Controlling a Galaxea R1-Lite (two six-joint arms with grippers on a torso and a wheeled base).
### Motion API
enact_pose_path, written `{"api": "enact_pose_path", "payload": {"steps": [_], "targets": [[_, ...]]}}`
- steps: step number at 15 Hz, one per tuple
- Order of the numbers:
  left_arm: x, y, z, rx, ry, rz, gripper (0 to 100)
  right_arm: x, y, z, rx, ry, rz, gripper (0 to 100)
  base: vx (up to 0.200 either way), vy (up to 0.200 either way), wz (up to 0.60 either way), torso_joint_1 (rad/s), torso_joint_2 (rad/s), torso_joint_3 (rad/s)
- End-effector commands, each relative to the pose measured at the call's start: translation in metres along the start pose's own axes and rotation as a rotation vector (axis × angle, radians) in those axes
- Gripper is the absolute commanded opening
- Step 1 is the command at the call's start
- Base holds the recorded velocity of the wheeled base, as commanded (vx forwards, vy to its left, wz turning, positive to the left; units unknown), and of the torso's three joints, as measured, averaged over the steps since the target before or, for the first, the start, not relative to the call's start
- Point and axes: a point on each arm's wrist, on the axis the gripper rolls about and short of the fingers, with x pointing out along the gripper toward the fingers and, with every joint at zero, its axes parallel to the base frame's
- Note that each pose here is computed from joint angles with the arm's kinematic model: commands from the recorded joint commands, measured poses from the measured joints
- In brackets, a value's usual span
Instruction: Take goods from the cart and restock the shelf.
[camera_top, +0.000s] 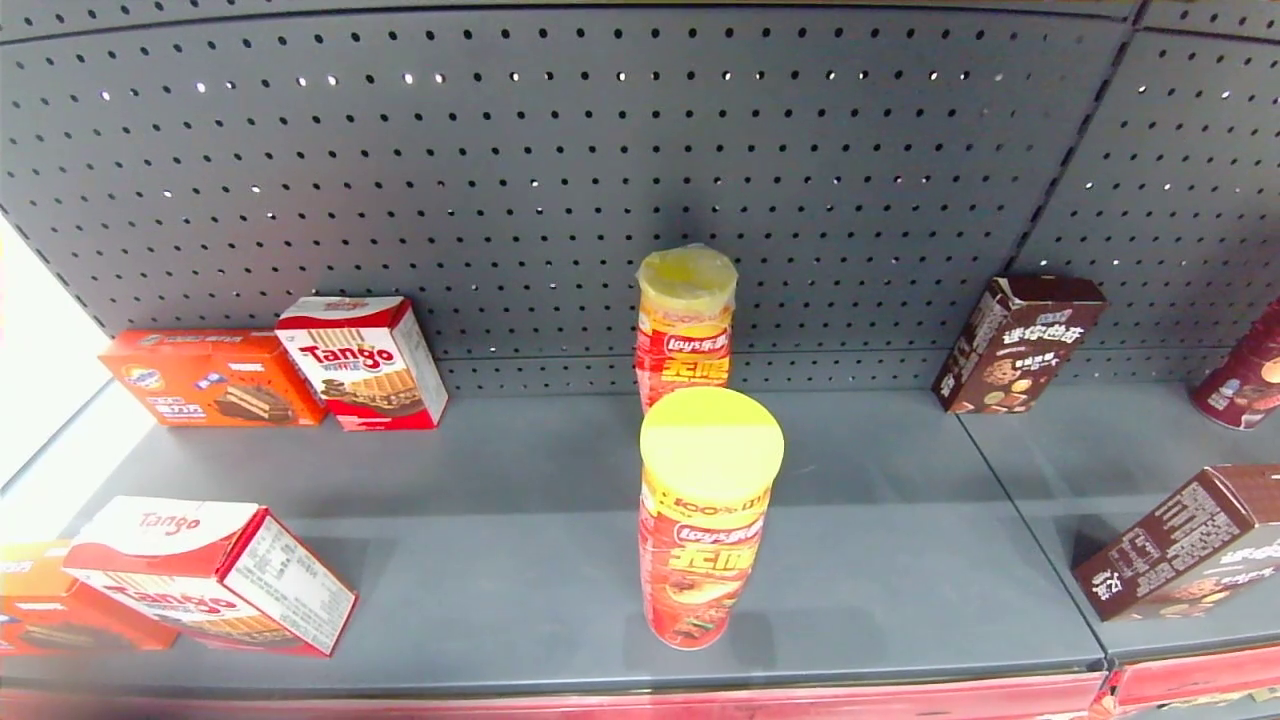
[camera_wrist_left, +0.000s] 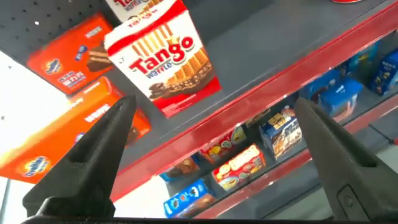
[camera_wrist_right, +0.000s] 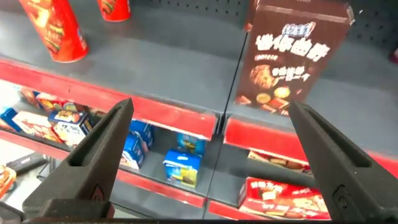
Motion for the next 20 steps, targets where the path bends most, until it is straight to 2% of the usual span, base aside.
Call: {"api": "enact_pose_path", "payload": {"steps": [1, 2, 4, 6, 7, 8, 9, 10, 11, 12, 13, 14, 16, 17, 19, 20], "targets": [[0.016, -0.012, -0.028, -0.030, 0.029, -0.002, 100, 0.006, 0.002, -0.017, 0.019, 0.035, 0.002, 100, 0.000, 0.000, 0.00, 0.000, 0.00, 0.000], [0.020, -0.013, -0.033, -0.052, 0.030, 0.015, 100, 0.010, 0.003, -0.025, 0.018, 0.040, 0.001, 100, 0.000, 0.000, 0.00, 0.000, 0.00, 0.000], [0.024, -0.014, -0.038, -0.139, 0.032, 0.074, 100, 0.015, 0.004, -0.032, 0.040, 0.012, -0.012, 100, 0.000, 0.000, 0.00, 0.000, 0.00, 0.000], [0.024, -0.013, -0.038, -0.198, 0.046, 0.106, 100, 0.015, 0.004, -0.032, 0.079, 0.014, -0.056, 100, 0.000, 0.000, 0.00, 0.000, 0.00, 0.000], [0.025, -0.013, -0.037, -0.219, 0.069, 0.120, 100, 0.020, 0.005, -0.036, 0.104, 0.080, -0.084, 100, 0.000, 0.000, 0.00, 0.000, 0.00, 0.000], [0.028, -0.014, -0.036, -0.233, 0.111, 0.141, 100, 0.025, 0.006, -0.038, 0.107, 0.135, -0.103, 100, 0.000, 0.000, 0.00, 0.000, 0.00, 0.000], [0.033, -0.014, -0.035, -0.243, 0.184, 0.186, 100, 0.028, 0.006, -0.038, 0.097, 0.174, -0.143, 100, 0.000, 0.000, 0.00, 0.000, 0.00, 0.000], [0.035, -0.014, -0.035, -0.248, 0.215, 0.208, 100, 0.029, 0.006, -0.037, 0.098, 0.190, -0.181, 100, 0.000, 0.000, 0.00, 0.000, 0.00, 0.000], [0.035, -0.014, -0.034, -0.251, 0.226, 0.232, 100, 0.031, 0.007, -0.037, 0.108, 0.227, -0.282, 100, 0.000, 0.000, 0.00, 0.000, 0.00, 0.000], [0.035, -0.014, -0.034, -0.254, 0.230, 0.257, 100, 0.031, 0.008, -0.037, 0.116, 0.226, -0.374, 100, 0.000, 0.000, 0.00, 0.000, 0.00, 0.000], [0.034, -0.015, -0.034, -0.258, 0.225, 0.279, 100, 0.030, 0.009, -0.037, 0.117, 0.210, -0.426, 100, 0.000, 0.000, 0.00, 0.000, 0.00, 0.000], [0.030, -0.017, -0.035, -0.272, 0.180, 0.331, 100, 0.025, 0.011, -0.038, 0.113, 0.134, -0.471, 100, 0.000, 0.000, 0.00, 0.000, 0.00, 0.000], [0.026, -0.019, -0.035, -0.271, 0.132, 0.341, 100, 0.024, 0.012, -0.038, 0.111, 0.128, -0.468, 100, 0.000, 0.000, 0.00, 0.000, 0.00, 0.000], [0.024, -0.019, -0.035, -0.270, 0.109, 0.343, 100, 0.025, 0.012, -0.037, 0.099, 0.128, -0.433, 100, 0.000, 0.000, 0.00, 0.000, 0.00, 0.000], [0.021, -0.022, -0.036, -0.275, 0.056, 0.338, 100, 0.021, 0.013, -0.038, 0.087, 0.076, -0.266, 100, 0.000, 0.000, 0.00, 0.000, 0.00, 0.000], [0.021, -0.022, -0.036, -0.315, 0.041, 0.336, 100, 0.020, 0.014, -0.039, 0.083, 0.055, -0.315, 100, 0.000, 0.000, 0.00, 0.000, 0.00, 0.000]]}}
